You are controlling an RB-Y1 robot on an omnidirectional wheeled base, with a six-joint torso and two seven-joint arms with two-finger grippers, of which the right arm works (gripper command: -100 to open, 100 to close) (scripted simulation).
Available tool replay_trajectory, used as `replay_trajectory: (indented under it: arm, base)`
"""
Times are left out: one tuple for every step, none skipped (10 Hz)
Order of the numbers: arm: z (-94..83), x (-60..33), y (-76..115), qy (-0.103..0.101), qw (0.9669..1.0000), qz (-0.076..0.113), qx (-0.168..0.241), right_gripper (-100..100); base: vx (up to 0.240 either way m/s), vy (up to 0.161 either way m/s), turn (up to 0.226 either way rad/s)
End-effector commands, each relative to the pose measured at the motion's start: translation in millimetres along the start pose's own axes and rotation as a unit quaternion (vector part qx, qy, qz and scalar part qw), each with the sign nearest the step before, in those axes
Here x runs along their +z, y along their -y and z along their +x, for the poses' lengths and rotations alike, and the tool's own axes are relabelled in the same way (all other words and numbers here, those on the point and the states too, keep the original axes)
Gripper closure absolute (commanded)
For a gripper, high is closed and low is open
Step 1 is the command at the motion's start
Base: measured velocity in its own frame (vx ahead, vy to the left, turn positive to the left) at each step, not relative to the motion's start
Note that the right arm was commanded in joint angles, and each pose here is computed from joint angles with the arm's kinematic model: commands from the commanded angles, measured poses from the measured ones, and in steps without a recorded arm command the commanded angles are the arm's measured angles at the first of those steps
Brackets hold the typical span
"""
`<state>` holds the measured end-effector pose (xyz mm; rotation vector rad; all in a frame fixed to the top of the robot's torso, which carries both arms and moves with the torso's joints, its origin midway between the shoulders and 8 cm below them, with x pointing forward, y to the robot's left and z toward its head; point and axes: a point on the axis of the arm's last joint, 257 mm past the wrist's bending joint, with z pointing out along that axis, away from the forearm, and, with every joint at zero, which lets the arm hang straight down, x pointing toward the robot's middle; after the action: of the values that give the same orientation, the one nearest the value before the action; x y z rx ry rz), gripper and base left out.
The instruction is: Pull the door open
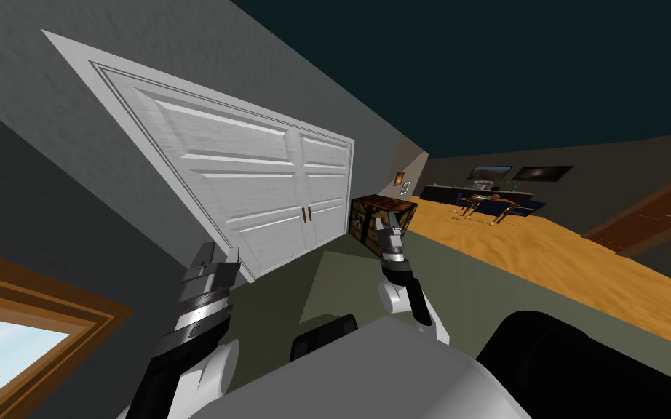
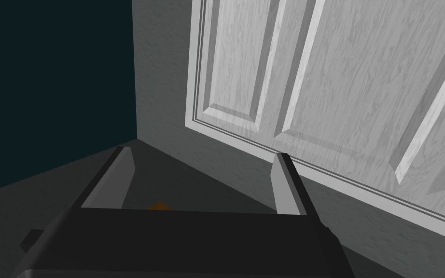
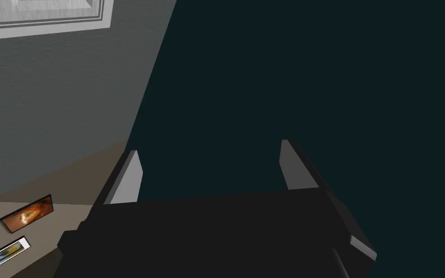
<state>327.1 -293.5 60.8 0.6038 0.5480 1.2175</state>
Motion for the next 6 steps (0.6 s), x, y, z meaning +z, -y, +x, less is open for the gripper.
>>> replay_trajectory:
  arm:
    - [3.7, -3.7, 12.0, -0.004, 0.9995, 0.009, 0.030, -100]
    - [4.9, -5.0, 15.8, -0.005, 0.9991, 0.012, 0.040, -100]
    - [7.2, -7.6, 23.5, -0.007, 0.9981, 0.018, 0.059, -100]
    - [8.4, -9.2, 27.7, -0.008, 0.9973, 0.021, 0.070, -100]
    - [10.0, -11.2, 33.2, -0.009, 0.9962, 0.026, 0.083, -100]
    - [11.5, -13.3, 38.7, -0.010, 0.9948, 0.030, 0.097, -100]
  base:
    - [0.089, 0.025, 0.119]
    - [0.150, 0.018, 0.087]
    - [0.164, 0.017, 0.066]
    - [0.146, 0.012, 0.064]
    - [0.113, 0.005, 0.077]
    - [0.087, 0.010, 0.070]
